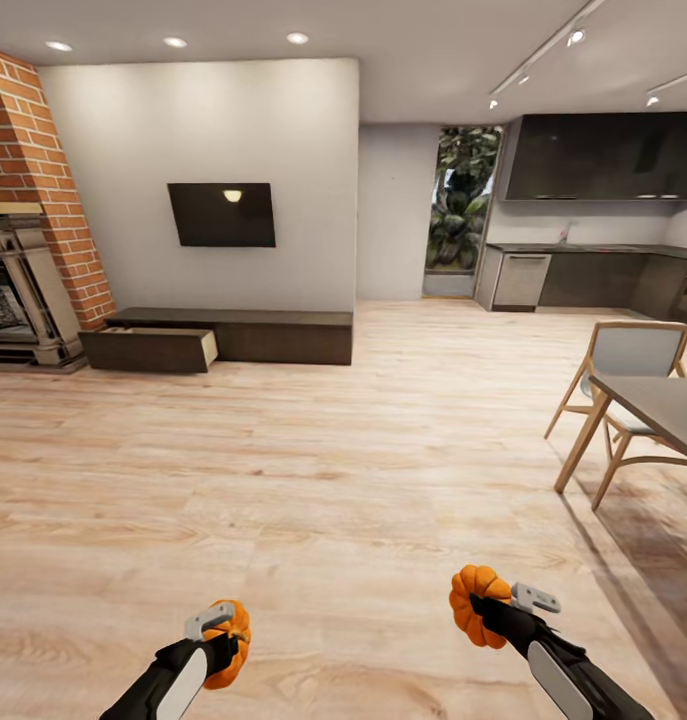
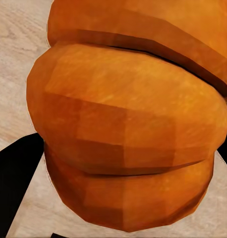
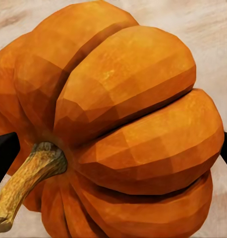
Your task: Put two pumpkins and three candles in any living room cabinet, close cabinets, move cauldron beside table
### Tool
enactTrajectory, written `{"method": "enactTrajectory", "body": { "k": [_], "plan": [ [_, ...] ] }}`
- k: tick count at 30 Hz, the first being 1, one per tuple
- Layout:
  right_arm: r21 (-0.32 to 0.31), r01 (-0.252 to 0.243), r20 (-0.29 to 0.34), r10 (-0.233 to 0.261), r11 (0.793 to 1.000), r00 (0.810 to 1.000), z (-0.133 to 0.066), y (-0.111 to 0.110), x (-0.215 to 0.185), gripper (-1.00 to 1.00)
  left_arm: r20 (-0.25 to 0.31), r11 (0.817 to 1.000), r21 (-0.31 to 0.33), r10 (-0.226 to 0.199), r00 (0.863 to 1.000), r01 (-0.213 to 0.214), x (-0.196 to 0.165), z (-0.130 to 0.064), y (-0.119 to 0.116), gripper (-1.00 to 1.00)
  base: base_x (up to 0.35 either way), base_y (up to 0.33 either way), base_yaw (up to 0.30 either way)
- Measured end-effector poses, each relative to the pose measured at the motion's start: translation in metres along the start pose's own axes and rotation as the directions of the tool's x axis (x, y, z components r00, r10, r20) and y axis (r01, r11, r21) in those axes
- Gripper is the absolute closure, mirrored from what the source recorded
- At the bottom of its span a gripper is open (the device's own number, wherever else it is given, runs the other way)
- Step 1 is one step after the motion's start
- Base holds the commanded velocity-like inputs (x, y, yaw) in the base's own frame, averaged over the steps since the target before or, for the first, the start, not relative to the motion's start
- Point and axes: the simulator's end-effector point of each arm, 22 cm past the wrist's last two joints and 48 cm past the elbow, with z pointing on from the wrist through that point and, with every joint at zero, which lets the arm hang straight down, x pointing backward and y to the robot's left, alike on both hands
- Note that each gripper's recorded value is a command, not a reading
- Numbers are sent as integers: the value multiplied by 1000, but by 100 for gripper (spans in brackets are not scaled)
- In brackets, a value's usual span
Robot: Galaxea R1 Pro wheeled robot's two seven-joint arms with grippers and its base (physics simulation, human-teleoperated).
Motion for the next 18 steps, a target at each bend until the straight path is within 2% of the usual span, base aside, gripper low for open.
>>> {"method": "enactTrajectory", "body": {
  "k": [10,18],
  "plan": [
    [-1,1,1,-1,1000,1000,0,0,0,100,-2,1000,9,29,1000,-29,4,-1,-7,100,318,11,0],
    [0,1,1,-1,1000,1000,0,0,0,100,-3,999,10,33,999,-33,4,-1,-8,100,332,0,0]
  ]
}}
